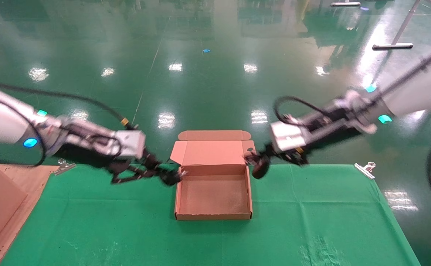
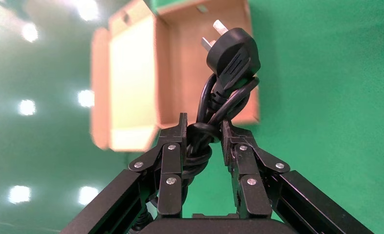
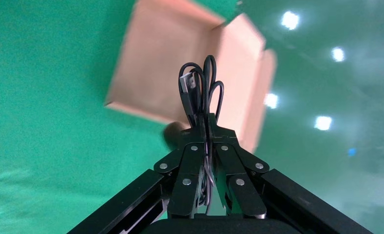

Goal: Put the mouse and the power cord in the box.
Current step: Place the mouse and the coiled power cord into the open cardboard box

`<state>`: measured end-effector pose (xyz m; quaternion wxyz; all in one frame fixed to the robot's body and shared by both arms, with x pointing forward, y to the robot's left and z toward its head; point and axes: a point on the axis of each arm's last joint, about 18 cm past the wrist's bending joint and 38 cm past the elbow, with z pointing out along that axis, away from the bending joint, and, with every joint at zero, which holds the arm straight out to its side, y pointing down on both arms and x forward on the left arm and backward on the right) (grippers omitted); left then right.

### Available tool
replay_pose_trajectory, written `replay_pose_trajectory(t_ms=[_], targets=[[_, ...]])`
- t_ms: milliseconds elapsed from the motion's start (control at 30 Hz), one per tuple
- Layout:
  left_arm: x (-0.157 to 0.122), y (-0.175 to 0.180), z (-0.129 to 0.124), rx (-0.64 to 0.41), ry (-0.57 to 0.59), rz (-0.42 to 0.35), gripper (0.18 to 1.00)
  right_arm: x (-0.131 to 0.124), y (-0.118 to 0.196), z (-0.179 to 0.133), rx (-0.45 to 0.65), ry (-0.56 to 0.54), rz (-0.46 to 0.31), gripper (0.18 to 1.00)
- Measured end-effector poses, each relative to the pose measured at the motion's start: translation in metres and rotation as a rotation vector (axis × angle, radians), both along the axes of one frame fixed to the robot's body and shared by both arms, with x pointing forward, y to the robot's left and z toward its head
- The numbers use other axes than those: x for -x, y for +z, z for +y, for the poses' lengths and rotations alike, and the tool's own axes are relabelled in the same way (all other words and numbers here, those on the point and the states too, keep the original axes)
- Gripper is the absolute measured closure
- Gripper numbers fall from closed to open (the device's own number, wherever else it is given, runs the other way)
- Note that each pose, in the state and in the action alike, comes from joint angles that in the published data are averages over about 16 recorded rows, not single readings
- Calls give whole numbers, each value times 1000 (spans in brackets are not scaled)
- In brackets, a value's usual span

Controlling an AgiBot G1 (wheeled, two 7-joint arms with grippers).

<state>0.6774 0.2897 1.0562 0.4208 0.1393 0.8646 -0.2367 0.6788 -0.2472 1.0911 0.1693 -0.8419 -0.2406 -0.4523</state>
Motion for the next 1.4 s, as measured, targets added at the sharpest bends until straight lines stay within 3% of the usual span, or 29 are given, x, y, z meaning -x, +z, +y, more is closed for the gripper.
replay_pose_trajectory(t_ms=[267,600,900,1167,1400], targets=[[1,38,-35,4,-49,-74,865,6,35,40,-9,40,-62,987],[-3,43,-59,-24,-86,-114,865,13,50,53,-22,58,-85,987],[-37,17,-81,-25,-48,-190,866,17,55,48,-33,62,-91,987],[-75,-23,-103,83,63,-263,866,14,42,35,-39,53,-65,987],[-87,-67,-128,176,102,-252,866,8,21,22,-40,37,-32,987]])
